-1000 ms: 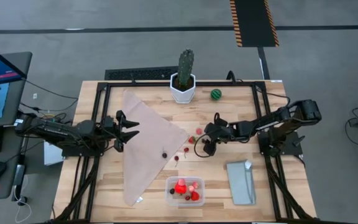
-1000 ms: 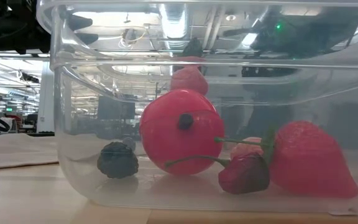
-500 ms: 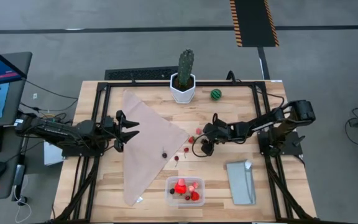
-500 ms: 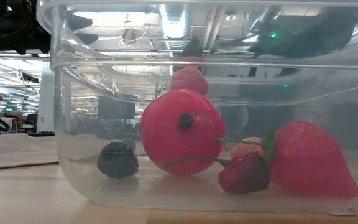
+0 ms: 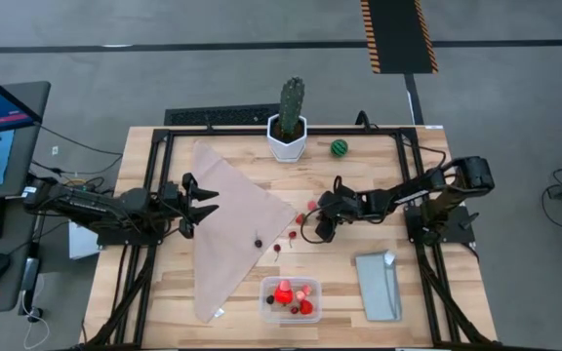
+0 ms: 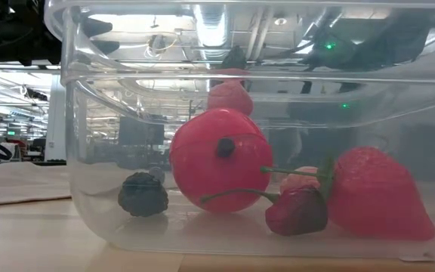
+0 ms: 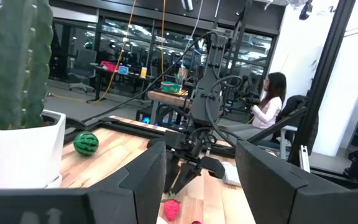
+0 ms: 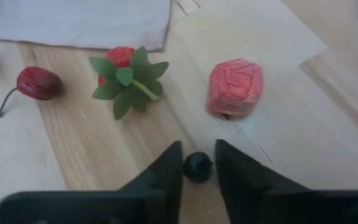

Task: Pick and placing Produce into tupperware
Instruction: Put the blueberry into the transparent bin

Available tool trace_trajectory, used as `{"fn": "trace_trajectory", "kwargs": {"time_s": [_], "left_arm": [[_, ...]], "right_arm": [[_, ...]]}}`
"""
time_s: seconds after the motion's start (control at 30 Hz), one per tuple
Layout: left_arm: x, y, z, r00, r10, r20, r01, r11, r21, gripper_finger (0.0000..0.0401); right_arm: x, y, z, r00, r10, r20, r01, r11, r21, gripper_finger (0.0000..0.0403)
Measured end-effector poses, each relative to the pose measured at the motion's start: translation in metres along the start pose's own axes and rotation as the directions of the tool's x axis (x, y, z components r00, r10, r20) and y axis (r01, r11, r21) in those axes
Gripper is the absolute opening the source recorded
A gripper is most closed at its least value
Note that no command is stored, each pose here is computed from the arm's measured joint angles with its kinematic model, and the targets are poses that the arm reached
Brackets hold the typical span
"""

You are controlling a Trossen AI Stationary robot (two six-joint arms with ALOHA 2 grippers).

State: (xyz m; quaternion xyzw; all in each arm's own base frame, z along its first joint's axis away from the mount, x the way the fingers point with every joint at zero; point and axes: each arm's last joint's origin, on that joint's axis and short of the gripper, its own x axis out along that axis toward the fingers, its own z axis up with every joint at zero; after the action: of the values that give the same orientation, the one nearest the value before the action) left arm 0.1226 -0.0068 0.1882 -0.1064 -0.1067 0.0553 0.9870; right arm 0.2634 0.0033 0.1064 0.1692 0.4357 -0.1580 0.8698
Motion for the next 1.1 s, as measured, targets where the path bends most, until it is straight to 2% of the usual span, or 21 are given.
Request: {"fn": "trace_trajectory", "kwargs": {"time_s": [0.1, 0.17, 0.3, 0.4, 0.53, 0.67, 1.1], "left_arm": [[0.000, 0.000, 0.000, 1.000, 0.000, 0.000, 0.000, 1.000, 0.000, 0.0182], [0.000, 0.000, 0.000, 1.000, 0.000, 0.000, 0.000, 1.000, -0.001, 0.0182], [0.000, 0.000, 0.000, 1.000, 0.001, 0.000, -0.001, 1.000, -0.002, 0.0182], [0.000, 0.000, 0.000, 1.000, 0.000, 0.000, 0.000, 1.000, -0.003, 0.0182], [0.000, 0.000, 0.000, 1.000, 0.000, 0.002, 0.000, 1.000, -0.004, 0.0182], [0.000, 0.000, 0.000, 1.000, 0.000, 0.003, 0.000, 1.000, -0.012, 0.0182], [0.000, 0.000, 0.000, 1.000, 0.009, 0.004, -0.008, 1.000, -0.026, 0.0182]], "right_arm": [[0.000, 0.000, 0.000, 1.000, 0.004, -0.002, -0.004, 1.000, -0.002, 0.0070], [-0.002, 0.001, 0.001, 1.000, 0.012, 0.003, -0.012, 1.000, -0.005, 0.0059], [-0.010, 0.005, 0.004, 0.997, 0.070, -0.013, -0.070, 0.997, -0.015, 0.0071], [-0.024, 0.013, 0.015, 0.993, 0.107, 0.057, -0.106, 0.994, -0.021, 0.0089], [-0.039, 0.025, 0.023, 0.983, 0.149, 0.110, -0.144, 0.988, -0.059, 0.0089], [-0.054, 0.045, 0.033, 0.961, 0.217, 0.173, -0.201, 0.974, -0.105, 0.0073], [-0.060, 0.132, 0.029, 0.923, 0.350, 0.160, -0.301, 0.915, -0.268, 0.0072]]}}
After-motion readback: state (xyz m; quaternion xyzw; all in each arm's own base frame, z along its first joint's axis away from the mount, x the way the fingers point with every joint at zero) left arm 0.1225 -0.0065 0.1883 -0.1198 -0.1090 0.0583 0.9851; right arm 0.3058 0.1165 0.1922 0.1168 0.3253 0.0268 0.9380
